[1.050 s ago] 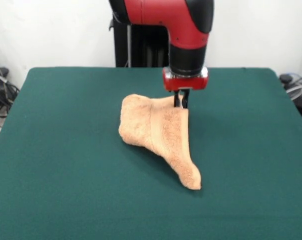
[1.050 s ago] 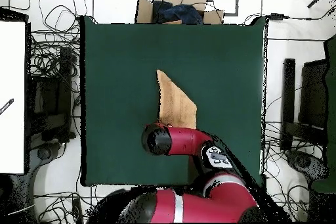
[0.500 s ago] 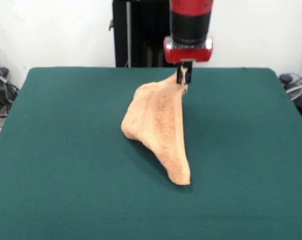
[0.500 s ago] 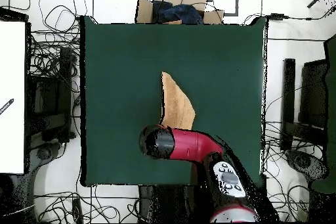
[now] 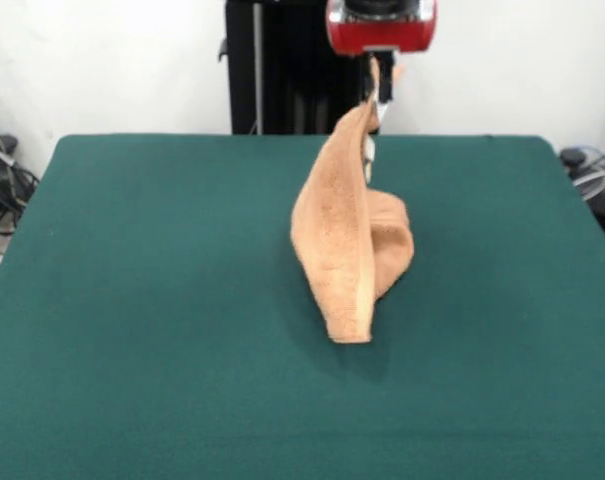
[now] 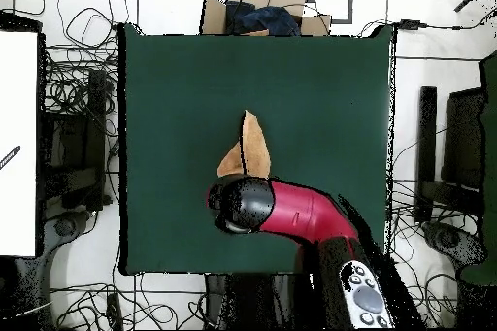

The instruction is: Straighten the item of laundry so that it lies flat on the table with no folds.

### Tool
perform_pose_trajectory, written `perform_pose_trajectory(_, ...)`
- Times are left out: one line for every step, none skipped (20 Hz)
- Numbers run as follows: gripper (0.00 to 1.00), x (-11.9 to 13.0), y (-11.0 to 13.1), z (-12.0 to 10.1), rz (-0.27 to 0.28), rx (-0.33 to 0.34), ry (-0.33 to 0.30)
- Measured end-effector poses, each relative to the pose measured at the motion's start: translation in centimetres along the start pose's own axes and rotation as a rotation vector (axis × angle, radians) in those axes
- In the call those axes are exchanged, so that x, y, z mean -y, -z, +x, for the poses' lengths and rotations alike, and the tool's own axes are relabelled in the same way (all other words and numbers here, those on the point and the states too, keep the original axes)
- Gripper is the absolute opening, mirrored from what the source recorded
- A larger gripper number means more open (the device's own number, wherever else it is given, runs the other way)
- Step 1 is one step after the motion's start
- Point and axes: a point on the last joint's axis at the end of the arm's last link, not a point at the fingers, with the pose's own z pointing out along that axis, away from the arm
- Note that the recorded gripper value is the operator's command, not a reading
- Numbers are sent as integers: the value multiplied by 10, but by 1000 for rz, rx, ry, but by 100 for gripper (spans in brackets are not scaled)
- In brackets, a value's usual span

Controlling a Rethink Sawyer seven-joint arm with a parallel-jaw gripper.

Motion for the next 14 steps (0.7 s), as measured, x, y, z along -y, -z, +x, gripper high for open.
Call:
perform_pose_trajectory(0, 2, 9, -4, -21, 0, -20)
perform_pose_trajectory(0, 3, 14, -7, -36, 3, -34)
perform_pose_trajectory(0, 4, 18, -9, -47, 7, -43)
perform_pose_trajectory(0, 6, 24, -14, -64, 16, -57)
perform_pose_trajectory(0, 7, 25, -15, -68, 19, -61)
perform_pose_trajectory(0, 9, 29, -19, -82, 26, -72)
perform_pose_trajectory(0, 11, 31, -22, -98, 29, -84)
perform_pose_trajectory(0, 12, 32, -24, -108, 29, -89)
perform_pose_trajectory(0, 16, 32, -28, -127, 28, -101)
perform_pose_trajectory(0, 21, 30, -29, -140, 25, -108)
perform_pose_trajectory(0, 26, 27, -31, -153, 19, -117)
perform_pose_trajectory(0, 32, 24, -32, -166, 12, -127)
perform_pose_trajectory(0, 39, 19, -33, -181, 3, -138)
perform_pose_trajectory(0, 46, 13, -33, -194, -8, -149)
